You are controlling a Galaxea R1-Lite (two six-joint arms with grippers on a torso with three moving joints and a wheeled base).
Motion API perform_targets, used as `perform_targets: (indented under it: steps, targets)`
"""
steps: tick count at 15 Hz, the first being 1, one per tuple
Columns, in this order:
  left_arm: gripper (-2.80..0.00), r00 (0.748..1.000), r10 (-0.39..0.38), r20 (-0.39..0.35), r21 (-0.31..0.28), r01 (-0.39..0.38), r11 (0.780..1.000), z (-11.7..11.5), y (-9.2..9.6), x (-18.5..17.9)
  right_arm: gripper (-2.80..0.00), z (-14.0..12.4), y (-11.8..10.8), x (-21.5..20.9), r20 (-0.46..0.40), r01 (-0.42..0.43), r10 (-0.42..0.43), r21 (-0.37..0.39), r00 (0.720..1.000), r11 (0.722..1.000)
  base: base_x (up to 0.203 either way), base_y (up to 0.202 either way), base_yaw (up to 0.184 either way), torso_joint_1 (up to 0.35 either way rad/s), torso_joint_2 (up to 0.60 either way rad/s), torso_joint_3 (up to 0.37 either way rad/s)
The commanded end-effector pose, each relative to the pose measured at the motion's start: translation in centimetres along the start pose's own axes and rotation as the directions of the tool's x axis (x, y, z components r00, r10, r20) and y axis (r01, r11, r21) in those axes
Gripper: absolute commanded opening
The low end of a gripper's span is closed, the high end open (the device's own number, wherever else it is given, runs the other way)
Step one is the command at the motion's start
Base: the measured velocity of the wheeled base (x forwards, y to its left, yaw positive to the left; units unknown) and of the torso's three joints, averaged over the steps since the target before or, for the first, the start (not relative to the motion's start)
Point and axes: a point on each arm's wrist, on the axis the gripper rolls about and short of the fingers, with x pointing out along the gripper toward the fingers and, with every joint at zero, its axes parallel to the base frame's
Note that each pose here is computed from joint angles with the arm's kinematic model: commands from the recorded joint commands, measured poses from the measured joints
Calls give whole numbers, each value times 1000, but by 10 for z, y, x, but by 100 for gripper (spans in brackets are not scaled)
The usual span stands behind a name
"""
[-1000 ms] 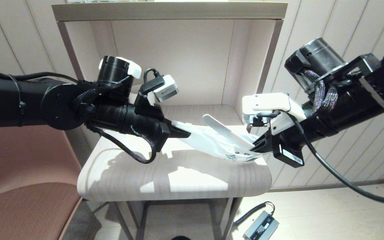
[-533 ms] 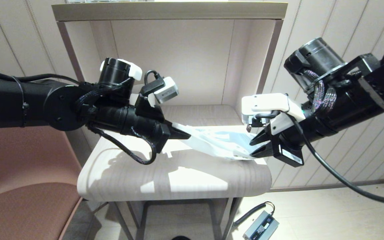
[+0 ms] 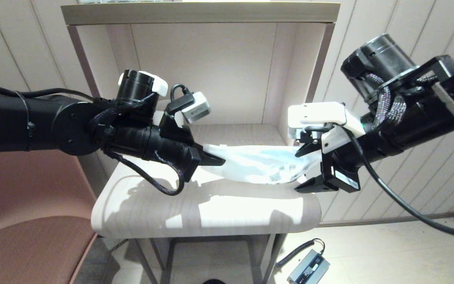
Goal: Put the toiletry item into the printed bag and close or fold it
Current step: Place the comb into the storage bag, then close the strorage bag and place it on the desk
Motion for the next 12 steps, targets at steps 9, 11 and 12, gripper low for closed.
perform_targets:
  steps: [9, 11, 12]
  targets:
    - [-280, 1000, 2, 18, -174, 1, 985, 4, 1, -1, 0, 14, -25, -49, 200, 64, -117, 250, 973, 966, 0, 0, 0, 0, 0, 0]
    - [-280, 1000, -5, 22, -179, 9, 984, 4, 1, 0, 0, 23, -32, -48, 281, 12, -164, 475, 945, 880, 0, 0, 0, 0, 0, 0]
    - [-280, 1000, -3, 25, -180, 8, 984, 5, 1, -2, 0, 30, -38, -47, 344, -32, -214, 590, 914, 807, 0, 0, 0, 0, 0, 0]
